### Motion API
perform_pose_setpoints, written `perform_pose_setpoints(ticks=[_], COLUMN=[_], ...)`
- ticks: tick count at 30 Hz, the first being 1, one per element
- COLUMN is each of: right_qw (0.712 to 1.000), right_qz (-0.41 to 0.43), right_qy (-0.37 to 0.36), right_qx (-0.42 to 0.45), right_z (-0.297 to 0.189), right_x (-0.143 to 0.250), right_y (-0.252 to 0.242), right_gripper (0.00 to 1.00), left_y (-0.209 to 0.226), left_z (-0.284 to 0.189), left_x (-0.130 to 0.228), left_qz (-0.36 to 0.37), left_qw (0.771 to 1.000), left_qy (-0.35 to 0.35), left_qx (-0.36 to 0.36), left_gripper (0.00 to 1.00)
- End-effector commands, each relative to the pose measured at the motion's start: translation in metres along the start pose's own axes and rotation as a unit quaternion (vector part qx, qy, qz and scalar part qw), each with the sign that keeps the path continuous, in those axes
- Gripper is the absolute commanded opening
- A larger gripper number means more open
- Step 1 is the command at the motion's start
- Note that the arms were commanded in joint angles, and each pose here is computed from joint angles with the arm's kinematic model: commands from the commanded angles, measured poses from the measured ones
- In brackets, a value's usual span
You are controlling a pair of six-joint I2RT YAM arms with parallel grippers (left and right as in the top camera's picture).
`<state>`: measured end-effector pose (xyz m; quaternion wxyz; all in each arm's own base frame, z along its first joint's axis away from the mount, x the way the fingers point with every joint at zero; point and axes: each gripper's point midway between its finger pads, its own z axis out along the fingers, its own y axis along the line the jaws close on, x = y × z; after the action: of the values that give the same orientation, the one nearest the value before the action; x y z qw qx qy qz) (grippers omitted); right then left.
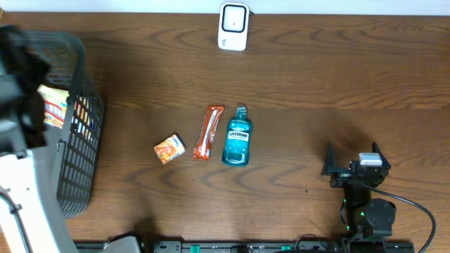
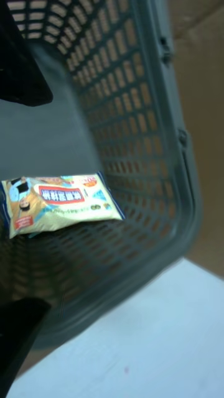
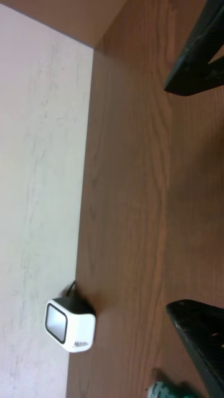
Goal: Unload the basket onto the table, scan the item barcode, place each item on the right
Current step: 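Release the orange packet and retract the left gripper toward the basket, then grasp the yellow wet-wipes pack in the basket with the left gripper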
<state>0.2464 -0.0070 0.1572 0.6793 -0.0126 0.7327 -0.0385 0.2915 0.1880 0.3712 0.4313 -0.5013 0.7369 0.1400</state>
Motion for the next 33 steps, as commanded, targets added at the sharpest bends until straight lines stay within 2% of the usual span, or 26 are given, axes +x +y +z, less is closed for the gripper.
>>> perform_pose_setpoints(ticks=[1,3,7,11,13,18,21,33], right_qw=[1.000,1.000,1.000,1.000,1.000,1.000,1.000,1.000], right_qz=[-0.006,-0.006,-0.006,-0.006,-0.006,-0.006,-0.006,-0.006], right_qy=[0.000,0.000,0.000,0.000,0.000,0.000,0.000,0.000], right_qx=[-0.002,-0.002,-0.002,-0.002,-0.002,-0.002,-0.002,-0.002], right_z=[0.000,0.000,0.000,0.000,0.000,0.000,0.000,0.000], right_x=[0.000,0.000,0.000,0.000,0.000,0.000,0.000,0.000], right_y=[0.001,0.001,0.001,0.001,0.001,0.001,0.001,0.001], right_gripper=[0.99,0.99,0.99,0.99,0.99,0.99,0.99,0.99], left_y=[0.012,0.022,0.028,0.024,0.013,0.014,0.006,-0.013], left_z=[0.035,0.062,0.101,0.135,0.156,0.189,0.206,0.236], left_x=[0.002,0.008,0.027,0.054,0.078,0.106,0.127,0.148], left_qz=[-0.062,-0.084,-0.079,-0.031,0.018,0.028,0.055,0.082], left_qw=[0.995,0.990,0.984,0.978,0.968,0.957,0.945,0.936], left_qy=[0.069,0.107,0.159,0.208,0.250,0.287,0.320,0.335], left_qx=[0.025,0.021,0.004,-0.004,0.013,-0.003,0.029,0.076], left_gripper=[0.98,0.98,0.98,0.98,0.98,0.98,0.98,0.98])
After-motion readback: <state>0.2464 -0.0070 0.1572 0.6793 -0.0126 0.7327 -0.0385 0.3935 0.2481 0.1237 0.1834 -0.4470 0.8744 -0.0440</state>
